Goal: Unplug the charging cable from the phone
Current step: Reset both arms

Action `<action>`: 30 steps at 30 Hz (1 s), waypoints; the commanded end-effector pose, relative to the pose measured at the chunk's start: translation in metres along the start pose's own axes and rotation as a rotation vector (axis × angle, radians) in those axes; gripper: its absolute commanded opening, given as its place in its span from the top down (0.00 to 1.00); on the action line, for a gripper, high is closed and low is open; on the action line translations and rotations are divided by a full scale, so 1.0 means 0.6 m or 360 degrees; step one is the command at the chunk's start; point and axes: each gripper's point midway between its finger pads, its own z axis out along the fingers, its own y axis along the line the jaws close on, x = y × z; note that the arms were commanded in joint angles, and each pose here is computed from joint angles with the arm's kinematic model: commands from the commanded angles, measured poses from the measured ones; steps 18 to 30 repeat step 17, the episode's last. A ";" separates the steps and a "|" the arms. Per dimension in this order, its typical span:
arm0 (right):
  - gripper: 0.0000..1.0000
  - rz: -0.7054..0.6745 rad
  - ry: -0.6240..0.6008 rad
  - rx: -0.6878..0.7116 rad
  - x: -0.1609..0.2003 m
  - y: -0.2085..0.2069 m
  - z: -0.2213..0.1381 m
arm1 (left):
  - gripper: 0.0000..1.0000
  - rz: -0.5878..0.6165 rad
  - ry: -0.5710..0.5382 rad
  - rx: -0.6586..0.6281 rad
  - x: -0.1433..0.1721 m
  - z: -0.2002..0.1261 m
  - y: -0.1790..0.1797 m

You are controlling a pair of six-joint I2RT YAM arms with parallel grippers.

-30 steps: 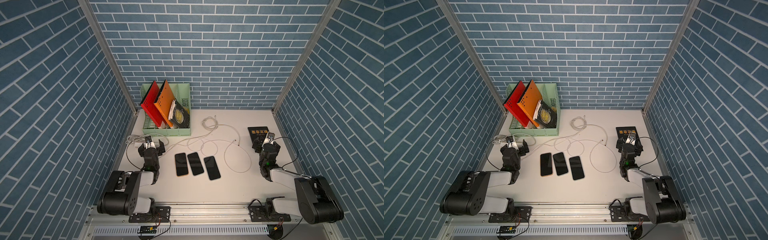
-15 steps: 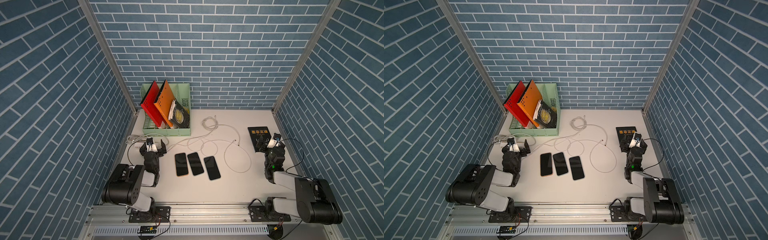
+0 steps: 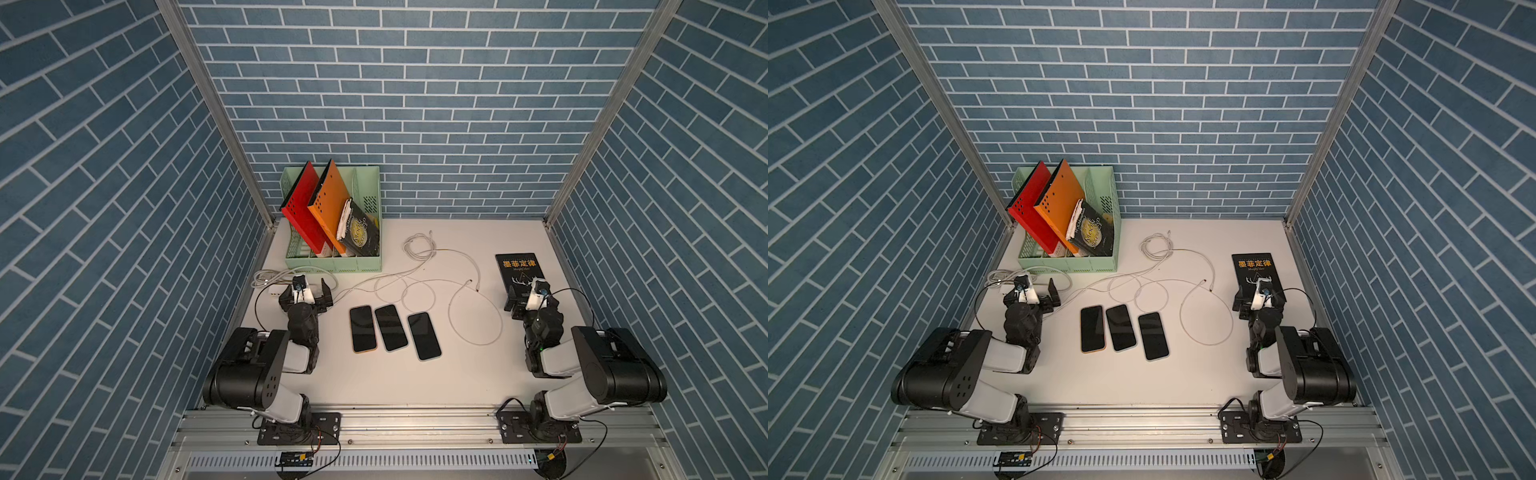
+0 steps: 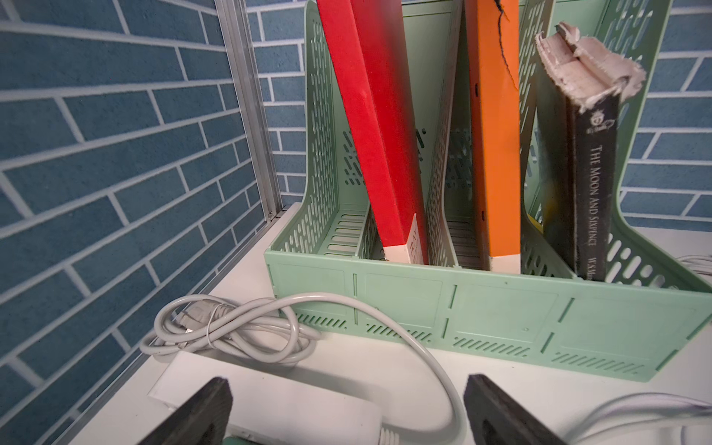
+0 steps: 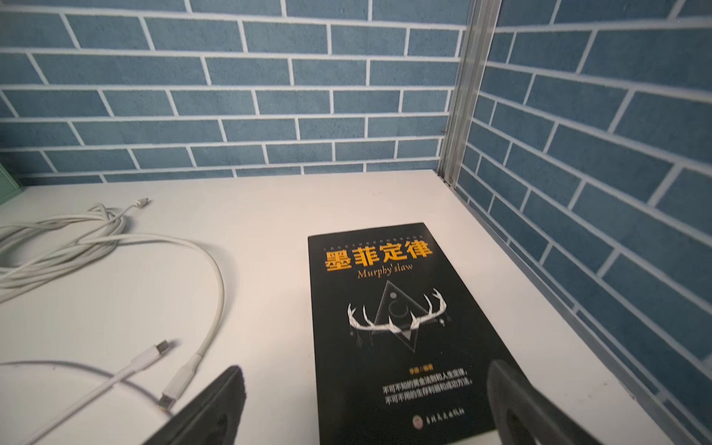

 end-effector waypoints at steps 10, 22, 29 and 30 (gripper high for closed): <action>0.01 -0.0124 -0.0020 -0.0139 -0.017 0.033 0.019 | 0.00 -0.0018 -0.0052 -0.0029 -0.015 0.002 0.006; 0.01 -0.0135 -0.0020 -0.0150 -0.017 0.036 0.020 | 0.00 -0.0021 -0.0052 -0.0027 -0.015 0.002 0.005; 0.01 -0.0135 -0.0020 -0.0150 -0.017 0.036 0.020 | 0.00 -0.0021 -0.0052 -0.0027 -0.015 0.002 0.005; 0.01 -0.0135 -0.0020 -0.0150 -0.017 0.036 0.020 | 0.00 -0.0021 -0.0052 -0.0027 -0.015 0.002 0.005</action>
